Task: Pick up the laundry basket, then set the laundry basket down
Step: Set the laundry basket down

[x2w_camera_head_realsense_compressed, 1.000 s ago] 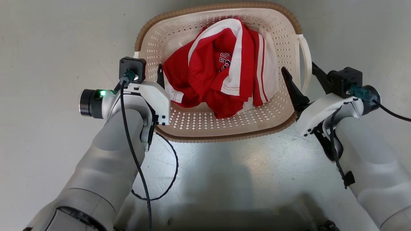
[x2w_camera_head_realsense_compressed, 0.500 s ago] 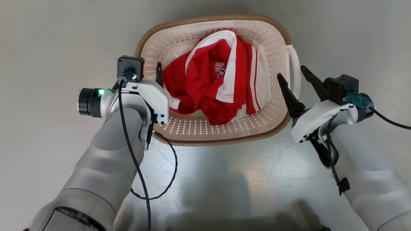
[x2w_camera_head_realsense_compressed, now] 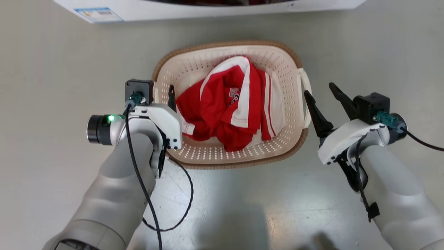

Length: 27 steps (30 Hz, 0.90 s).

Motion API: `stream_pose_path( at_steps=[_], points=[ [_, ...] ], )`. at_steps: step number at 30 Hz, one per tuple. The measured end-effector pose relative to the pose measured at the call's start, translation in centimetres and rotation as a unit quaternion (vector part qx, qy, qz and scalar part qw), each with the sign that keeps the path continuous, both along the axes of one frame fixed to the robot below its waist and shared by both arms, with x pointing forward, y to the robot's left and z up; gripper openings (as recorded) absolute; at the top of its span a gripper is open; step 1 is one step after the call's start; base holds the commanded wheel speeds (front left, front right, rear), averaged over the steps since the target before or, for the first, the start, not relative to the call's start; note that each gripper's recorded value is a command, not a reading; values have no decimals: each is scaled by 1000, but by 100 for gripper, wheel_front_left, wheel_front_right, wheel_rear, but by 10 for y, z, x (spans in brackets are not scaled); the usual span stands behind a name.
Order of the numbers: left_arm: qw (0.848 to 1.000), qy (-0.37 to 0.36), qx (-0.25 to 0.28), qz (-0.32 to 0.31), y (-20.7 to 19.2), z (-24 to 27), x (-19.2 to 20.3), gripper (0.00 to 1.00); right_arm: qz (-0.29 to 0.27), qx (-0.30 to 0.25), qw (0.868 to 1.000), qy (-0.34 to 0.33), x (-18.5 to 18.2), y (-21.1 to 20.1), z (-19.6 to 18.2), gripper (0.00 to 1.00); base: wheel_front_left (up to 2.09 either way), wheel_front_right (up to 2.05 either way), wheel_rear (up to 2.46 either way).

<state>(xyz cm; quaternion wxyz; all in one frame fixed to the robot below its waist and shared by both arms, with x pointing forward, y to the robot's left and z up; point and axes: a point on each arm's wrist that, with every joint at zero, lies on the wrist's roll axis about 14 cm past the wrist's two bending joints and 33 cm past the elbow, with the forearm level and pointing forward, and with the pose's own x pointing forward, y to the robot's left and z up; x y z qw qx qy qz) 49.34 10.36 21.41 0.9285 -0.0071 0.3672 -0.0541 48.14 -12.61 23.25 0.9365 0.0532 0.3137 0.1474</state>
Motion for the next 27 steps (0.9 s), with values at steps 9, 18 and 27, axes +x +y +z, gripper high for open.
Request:
stream_pose_path(
  at_steps=[9, 18, 27],
  points=[
    [998, -53, -23, 17, 3, 51, -4, 100, -24, -3, 999, -41, -4, -13, 47, 100, 0, 0, 0],
    [991, -129, -34, 17, 13, 116, -20, 100, -57, -9, 993, -100, -15, -34, 109, 100, 0, 0, 0],
    [981, -184, -48, 37, 26, 162, -39, 100, -66, -19, 985, -157, -32, -45, 158, 100, 0, 0, 0]
  ],
)
